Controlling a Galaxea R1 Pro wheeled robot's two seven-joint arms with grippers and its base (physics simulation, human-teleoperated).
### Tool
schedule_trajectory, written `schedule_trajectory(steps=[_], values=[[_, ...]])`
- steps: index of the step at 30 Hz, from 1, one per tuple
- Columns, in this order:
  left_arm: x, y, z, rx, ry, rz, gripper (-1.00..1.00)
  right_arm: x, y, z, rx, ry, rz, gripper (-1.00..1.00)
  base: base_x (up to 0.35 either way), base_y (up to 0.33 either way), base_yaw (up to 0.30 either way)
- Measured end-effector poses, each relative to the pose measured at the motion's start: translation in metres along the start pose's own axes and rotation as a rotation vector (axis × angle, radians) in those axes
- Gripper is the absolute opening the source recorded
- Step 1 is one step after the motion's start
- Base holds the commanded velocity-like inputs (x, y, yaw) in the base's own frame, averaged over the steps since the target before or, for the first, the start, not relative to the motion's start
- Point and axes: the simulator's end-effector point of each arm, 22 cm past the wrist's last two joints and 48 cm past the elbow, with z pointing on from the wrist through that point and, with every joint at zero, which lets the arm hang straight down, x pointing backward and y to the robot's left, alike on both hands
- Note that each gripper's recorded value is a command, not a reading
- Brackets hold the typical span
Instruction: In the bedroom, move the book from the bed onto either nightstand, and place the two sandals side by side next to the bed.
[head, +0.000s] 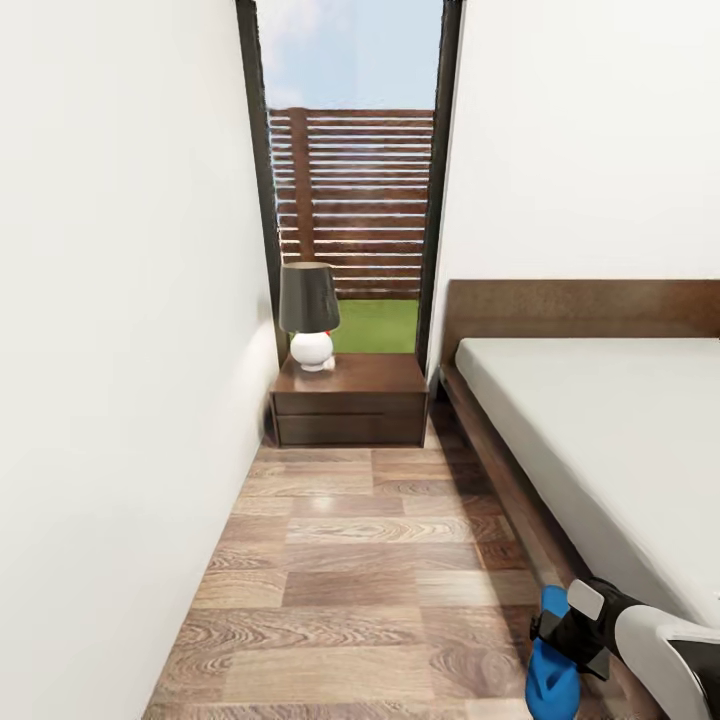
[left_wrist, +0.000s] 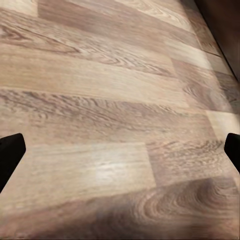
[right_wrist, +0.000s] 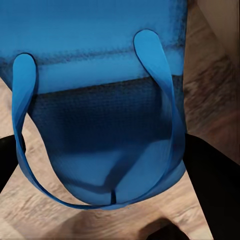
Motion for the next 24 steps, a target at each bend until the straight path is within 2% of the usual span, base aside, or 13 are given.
schedule_trajectory(steps=[24], values=[[0.0001,0.0000,0.0000,0.000,0.000,0.000,1.00,0.0001,0.0000,0.0001,0.000,0.001,-0.001,-1.00,-0.257,0.000,0.000]])
